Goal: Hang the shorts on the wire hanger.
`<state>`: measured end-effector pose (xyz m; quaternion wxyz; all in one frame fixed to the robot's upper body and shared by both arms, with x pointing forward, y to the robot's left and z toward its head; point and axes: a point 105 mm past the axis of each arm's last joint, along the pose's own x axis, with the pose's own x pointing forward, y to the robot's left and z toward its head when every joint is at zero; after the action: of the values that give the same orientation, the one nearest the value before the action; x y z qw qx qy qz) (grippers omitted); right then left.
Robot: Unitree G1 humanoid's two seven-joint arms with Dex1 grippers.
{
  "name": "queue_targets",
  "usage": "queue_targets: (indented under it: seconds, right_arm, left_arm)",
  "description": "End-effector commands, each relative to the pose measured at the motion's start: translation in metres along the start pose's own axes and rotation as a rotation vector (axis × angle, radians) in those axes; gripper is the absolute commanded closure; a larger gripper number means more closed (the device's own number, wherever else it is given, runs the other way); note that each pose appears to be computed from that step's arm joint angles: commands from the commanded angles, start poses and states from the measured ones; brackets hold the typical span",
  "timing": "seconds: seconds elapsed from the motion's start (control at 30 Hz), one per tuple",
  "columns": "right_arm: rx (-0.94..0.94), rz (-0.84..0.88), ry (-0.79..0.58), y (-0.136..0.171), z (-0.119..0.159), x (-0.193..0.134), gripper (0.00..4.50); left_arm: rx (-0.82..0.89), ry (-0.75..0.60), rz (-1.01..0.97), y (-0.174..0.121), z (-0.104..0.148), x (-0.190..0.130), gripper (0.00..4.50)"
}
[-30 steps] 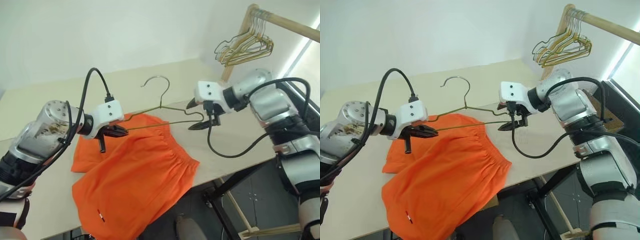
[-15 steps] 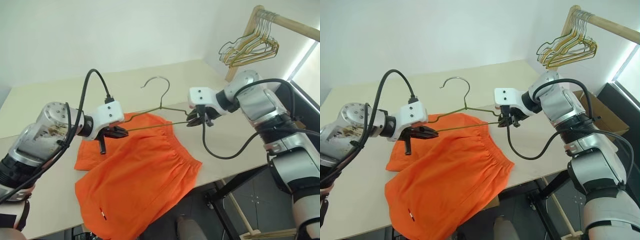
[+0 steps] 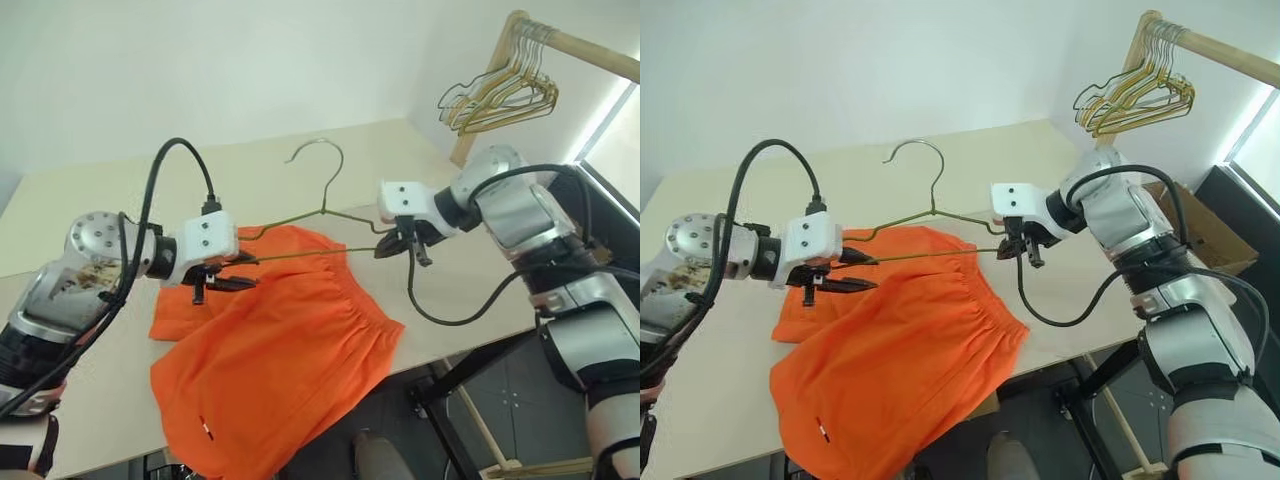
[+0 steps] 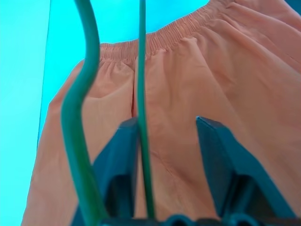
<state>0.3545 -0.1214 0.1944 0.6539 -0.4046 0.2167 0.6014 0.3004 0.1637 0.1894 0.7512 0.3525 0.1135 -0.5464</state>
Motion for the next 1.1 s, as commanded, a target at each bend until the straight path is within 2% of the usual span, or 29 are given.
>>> queue_targets:
  seconds: [0.03, 0.13, 0.23, 0.33, 0.47, 0.6, 0.77, 0.93, 1.1]
  right_arm:
    - [0.116, -0.021, -0.016, 0.011, -0.015, -0.02, 4.5]
    - [0.326, -0.026, -0.008, 0.029, -0.047, -0.026, 4.5]
    - [0.589, 0.001, -0.045, 0.053, -0.071, -0.033, 4.5]
    - [0.873, 0.052, -0.07, 0.086, -0.095, -0.042, 4.5]
    - [1.148, 0.057, -0.069, 0.105, -0.119, -0.048, 4.5]
    - [1.252, 0.084, -0.023, 0.114, -0.135, -0.043, 4.5]
    - [1.249, 0.214, 0.013, 0.128, -0.13, -0.043, 4.5]
    - [1.288, 0.23, 0.071, 0.135, -0.141, -0.042, 4.5]
    - [1.298, 0.233, 0.067, 0.135, -0.141, -0.048, 4.5]
  left_arm:
    - [-0.023, -0.077, 0.135, 0.021, 0.01, -0.022, 1.08]
    - [-0.094, -0.136, 0.176, 0.022, 0.012, -0.036, 0.08]
    - [-0.144, -0.219, 0.165, 0.011, 0.02, -0.047, 0.04]
    - [-0.163, -0.352, 0.128, -0.008, 0.04, -0.053, 0.04]
    - [-0.161, -0.401, 0.085, -0.025, 0.049, -0.051, 0.04]
    - [-0.162, -0.398, 0.065, -0.029, 0.05, -0.047, 0.04]
    - [-0.15, -0.383, 0.024, -0.035, 0.051, -0.043, 0.04]
    - [-0.147, -0.361, 0.005, -0.041, 0.048, -0.041, 0.04]
    - [-0.152, -0.351, 0.006, -0.044, 0.047, -0.04, 0.04]
